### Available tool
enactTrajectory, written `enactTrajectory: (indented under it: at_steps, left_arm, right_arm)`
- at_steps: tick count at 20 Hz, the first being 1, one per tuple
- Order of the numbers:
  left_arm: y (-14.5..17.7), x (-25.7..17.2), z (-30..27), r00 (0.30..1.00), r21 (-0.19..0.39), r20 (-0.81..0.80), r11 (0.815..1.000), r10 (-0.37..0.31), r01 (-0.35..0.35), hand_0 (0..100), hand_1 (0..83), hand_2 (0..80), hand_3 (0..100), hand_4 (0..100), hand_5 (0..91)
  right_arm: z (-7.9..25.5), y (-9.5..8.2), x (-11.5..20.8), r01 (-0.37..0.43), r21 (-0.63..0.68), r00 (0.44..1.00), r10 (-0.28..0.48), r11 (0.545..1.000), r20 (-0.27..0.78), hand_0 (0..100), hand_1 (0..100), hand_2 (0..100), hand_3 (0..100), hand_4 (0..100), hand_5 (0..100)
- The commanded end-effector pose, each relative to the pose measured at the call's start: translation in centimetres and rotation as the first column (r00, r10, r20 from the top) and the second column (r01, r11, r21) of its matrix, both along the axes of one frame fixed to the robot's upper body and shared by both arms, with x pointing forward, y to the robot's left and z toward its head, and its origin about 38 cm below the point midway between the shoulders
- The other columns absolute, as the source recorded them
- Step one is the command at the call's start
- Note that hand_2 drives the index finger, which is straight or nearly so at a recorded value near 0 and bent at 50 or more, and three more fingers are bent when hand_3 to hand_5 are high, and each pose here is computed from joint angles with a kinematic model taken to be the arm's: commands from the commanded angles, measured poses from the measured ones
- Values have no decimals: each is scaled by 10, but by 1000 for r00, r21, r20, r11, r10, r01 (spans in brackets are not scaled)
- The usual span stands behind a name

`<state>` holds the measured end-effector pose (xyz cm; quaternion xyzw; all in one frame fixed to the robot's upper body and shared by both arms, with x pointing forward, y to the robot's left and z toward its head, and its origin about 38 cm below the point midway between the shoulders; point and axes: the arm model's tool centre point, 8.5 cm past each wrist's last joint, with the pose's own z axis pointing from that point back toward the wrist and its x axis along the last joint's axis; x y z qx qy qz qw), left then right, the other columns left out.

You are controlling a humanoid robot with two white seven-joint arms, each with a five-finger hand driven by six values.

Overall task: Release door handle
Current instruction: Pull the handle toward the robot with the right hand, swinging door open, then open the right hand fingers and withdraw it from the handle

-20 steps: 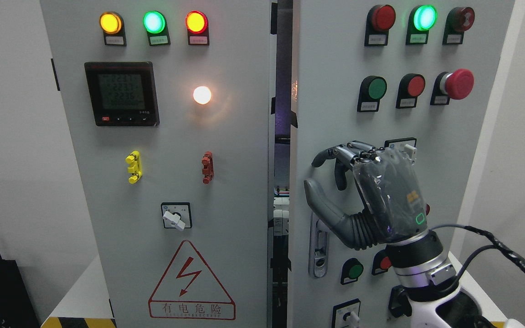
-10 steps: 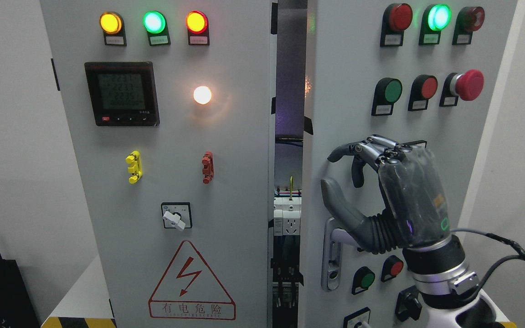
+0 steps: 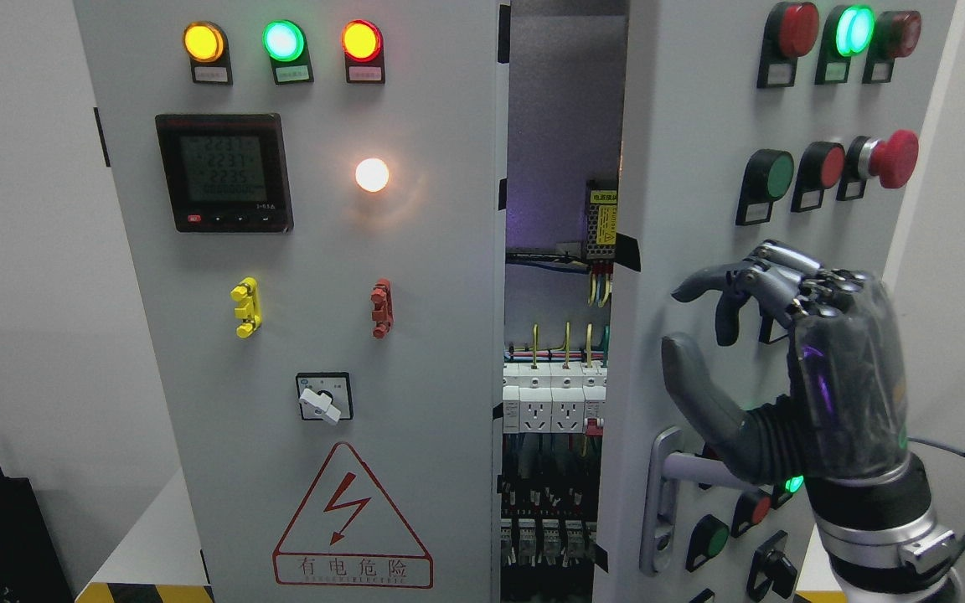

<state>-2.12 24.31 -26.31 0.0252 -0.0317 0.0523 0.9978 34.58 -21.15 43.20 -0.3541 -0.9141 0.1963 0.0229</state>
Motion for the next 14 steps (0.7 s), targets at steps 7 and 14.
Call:
enactTrajectory:
  at_steps: [7, 14]
  left_arm:
    - [-1, 11, -1, 1000, -2, 31, 1000, -1, 1, 120, 389, 0, 0, 0, 0]
    - [-1, 11, -1, 1000, -2, 31, 1000, -1, 1, 120, 389, 0, 0, 0, 0]
  right_arm:
    - [-4, -126, -40, 261, 172, 955, -279, 950, 97, 530, 254, 553, 937, 815, 897]
    - [-54, -212, -50, 496, 264, 867, -489, 827, -97, 527, 258, 555, 943, 816, 904]
